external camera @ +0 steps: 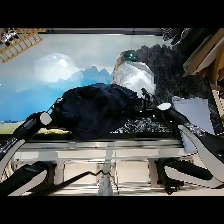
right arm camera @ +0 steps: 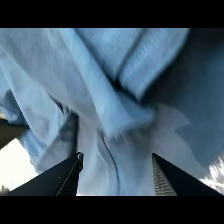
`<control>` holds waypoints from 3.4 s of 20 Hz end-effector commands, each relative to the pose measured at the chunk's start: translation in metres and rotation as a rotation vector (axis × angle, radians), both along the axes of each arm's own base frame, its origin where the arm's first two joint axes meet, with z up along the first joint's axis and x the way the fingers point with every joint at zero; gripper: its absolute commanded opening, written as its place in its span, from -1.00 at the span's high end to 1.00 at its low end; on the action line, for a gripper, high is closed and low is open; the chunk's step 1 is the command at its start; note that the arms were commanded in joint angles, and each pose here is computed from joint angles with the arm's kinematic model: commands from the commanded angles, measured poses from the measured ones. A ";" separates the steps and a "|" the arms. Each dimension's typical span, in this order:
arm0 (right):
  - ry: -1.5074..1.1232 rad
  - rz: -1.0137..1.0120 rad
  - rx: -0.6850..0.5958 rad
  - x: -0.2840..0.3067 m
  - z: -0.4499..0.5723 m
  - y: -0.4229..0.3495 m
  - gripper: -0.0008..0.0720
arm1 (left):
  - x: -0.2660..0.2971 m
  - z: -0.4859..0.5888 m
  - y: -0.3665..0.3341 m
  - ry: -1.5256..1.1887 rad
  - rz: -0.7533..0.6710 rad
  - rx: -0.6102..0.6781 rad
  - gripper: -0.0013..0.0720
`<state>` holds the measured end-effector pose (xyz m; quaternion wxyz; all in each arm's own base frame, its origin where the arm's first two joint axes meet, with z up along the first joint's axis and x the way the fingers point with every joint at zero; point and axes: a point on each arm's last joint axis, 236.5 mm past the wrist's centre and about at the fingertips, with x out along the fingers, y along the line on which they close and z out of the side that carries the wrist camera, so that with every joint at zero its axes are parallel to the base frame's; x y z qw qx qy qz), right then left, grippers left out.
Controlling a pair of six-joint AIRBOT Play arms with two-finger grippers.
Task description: Fold the clothes and pants, and hang the long-sleeved shirts on hangers.
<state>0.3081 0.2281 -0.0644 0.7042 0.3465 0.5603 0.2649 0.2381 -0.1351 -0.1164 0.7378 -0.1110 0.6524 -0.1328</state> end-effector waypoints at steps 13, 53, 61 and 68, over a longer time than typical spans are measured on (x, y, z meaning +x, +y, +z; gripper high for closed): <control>-0.257 0.081 -0.084 0.081 0.062 0.021 0.94 | 0.017 0.045 0.031 -0.034 0.020 -0.026 0.20; -0.394 0.137 -0.267 0.066 0.101 -0.011 0.94 | 0.018 0.079 0.020 0.123 -0.023 -0.202 0.03; -0.411 0.129 -0.288 0.070 0.100 -0.015 0.93 | -0.010 0.045 0.004 0.093 0.322 -0.331 -0.08; -0.422 0.138 -0.313 0.071 0.098 -0.018 0.93 | -0.013 0.027 0.011 0.080 0.404 -0.313 -0.08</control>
